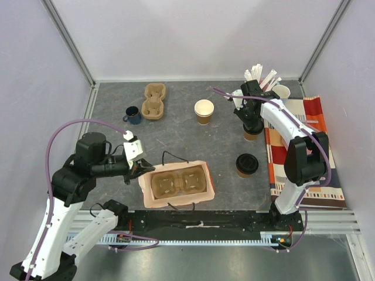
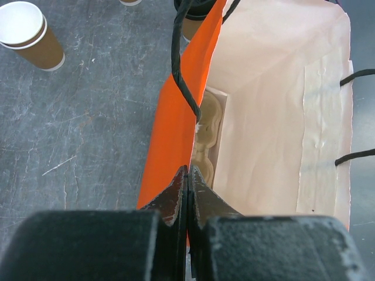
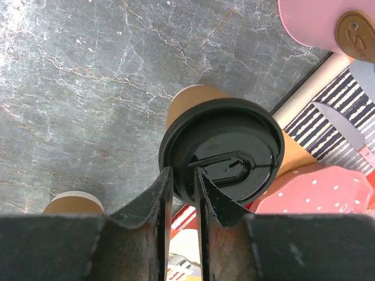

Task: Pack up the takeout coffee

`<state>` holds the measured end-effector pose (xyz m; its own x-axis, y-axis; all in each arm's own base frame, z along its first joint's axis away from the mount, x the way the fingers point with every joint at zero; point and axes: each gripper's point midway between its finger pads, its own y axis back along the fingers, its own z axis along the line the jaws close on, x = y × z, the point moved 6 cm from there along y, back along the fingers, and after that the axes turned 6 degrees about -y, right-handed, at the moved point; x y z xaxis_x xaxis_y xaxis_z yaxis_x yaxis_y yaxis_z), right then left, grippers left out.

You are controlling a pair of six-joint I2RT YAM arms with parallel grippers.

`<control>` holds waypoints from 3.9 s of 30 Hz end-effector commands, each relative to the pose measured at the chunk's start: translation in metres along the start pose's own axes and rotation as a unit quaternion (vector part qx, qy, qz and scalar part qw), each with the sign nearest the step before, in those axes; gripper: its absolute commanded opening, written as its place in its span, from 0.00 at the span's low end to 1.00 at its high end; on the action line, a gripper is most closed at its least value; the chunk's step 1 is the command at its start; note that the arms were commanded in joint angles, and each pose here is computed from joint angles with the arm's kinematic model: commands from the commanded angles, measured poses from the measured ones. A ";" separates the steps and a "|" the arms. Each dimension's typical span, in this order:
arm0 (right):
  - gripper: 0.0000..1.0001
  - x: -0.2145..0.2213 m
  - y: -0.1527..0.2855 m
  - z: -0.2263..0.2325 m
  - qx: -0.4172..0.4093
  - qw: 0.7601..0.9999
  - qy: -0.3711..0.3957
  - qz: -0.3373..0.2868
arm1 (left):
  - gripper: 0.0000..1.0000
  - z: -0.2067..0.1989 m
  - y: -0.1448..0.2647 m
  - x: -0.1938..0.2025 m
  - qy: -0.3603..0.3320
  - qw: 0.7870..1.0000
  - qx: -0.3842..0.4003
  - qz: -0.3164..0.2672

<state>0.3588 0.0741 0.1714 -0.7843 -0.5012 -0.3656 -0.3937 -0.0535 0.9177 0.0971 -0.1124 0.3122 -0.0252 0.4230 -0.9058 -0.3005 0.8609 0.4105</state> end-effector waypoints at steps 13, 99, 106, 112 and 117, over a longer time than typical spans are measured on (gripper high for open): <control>0.00 -0.011 0.045 0.001 0.001 0.999 -0.012 -0.050 | 0.02 0.015 0.001 -0.007 -0.047 0.998 -0.042 -0.009; 0.00 -0.006 0.349 0.131 -0.376 0.860 0.009 -0.345 | 0.02 0.080 -0.078 -0.056 -0.066 0.981 -0.181 0.029; 0.00 0.018 0.354 0.120 -0.327 0.883 -0.007 -0.336 | 0.02 0.075 -0.076 -0.050 -0.062 0.983 -0.171 0.031; 0.00 0.035 0.312 0.126 -0.328 0.901 -0.003 -0.286 | 0.02 0.074 -0.073 -0.051 -0.072 0.982 -0.170 0.027; 0.00 0.013 0.302 0.134 -0.341 0.891 0.012 -0.299 | 0.02 0.070 -0.073 -0.051 -0.062 0.985 -0.158 0.020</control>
<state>0.1443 0.1499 0.4205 -0.5750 -0.2243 -0.7868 -0.3465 -0.8044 0.4826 0.1927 -0.1747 0.3228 0.0530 0.5649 -0.8234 -0.5948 0.6802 0.4284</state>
